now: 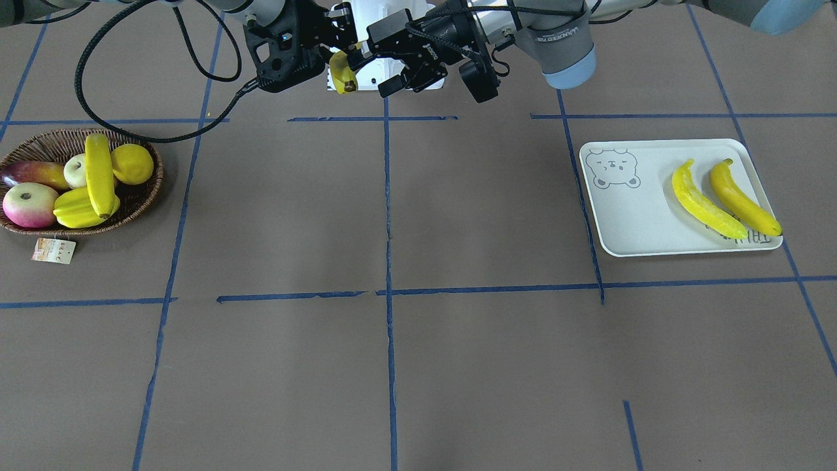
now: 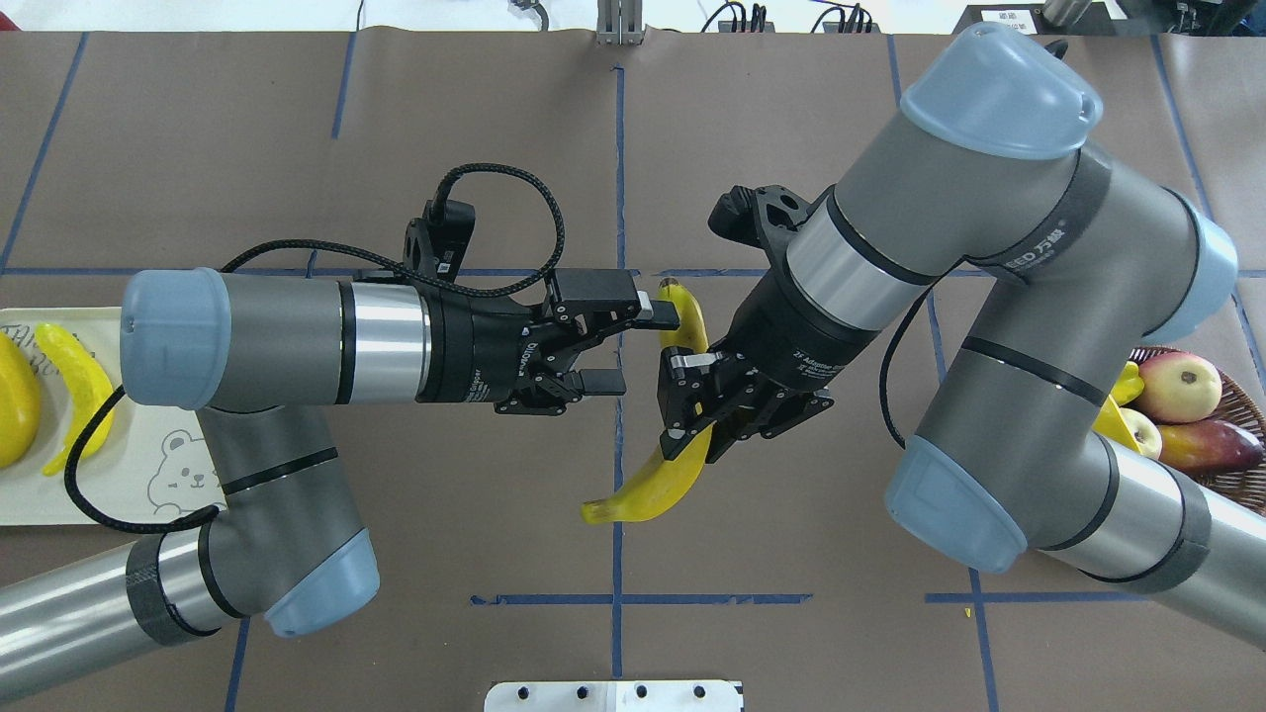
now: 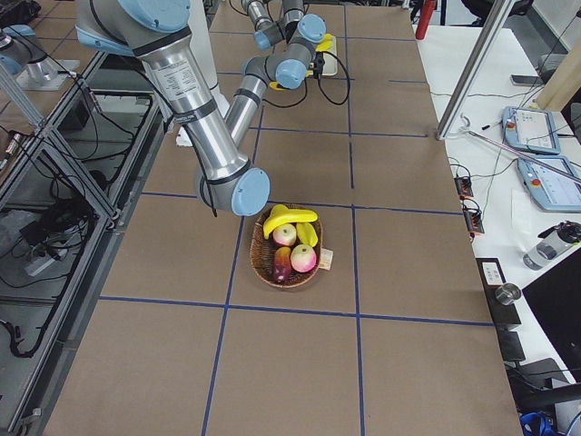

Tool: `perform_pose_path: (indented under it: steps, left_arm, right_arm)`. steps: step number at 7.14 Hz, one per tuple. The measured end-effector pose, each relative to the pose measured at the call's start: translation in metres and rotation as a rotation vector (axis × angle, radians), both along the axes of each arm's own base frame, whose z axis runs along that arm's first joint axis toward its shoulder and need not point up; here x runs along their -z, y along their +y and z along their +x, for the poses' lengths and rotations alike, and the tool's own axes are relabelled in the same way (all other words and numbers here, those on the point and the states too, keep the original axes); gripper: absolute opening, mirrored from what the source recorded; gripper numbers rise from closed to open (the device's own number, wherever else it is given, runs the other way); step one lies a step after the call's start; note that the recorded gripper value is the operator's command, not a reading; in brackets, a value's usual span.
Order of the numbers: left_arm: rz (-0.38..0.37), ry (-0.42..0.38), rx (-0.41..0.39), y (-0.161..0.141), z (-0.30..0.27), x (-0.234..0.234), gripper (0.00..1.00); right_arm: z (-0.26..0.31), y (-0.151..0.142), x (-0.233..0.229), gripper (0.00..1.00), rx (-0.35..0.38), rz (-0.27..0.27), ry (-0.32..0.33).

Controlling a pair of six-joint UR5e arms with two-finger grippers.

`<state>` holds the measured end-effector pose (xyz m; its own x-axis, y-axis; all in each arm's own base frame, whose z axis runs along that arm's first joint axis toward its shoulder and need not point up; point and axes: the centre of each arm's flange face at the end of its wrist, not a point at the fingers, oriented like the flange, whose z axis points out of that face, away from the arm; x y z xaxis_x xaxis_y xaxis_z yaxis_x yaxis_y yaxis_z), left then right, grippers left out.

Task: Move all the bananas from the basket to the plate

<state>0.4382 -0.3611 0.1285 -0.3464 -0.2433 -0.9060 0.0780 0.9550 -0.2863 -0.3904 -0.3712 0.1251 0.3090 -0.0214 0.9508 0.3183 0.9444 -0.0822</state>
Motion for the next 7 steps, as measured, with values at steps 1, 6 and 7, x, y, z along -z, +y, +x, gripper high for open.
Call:
perform_pose_path:
  steps: [1,6,7]
  left_arm:
    - [0.0,0.002,0.002,0.0001,0.0008,0.0013,0.99]
    - [-0.006,0.012,0.02,-0.0013,0.009,0.0081,0.99]
    - [-0.007,0.012,0.019,-0.001,0.01,0.0078,0.99]
  right_arm:
    - [-0.0023,0.002,0.0015,0.0,-0.001,-0.002,0.002]
    - [-0.0068,0.0075,0.003,0.0,-0.003,-0.009,0.007]
    - [-0.0066,0.0079,0.0034,0.0,-0.003,-0.009,0.006]
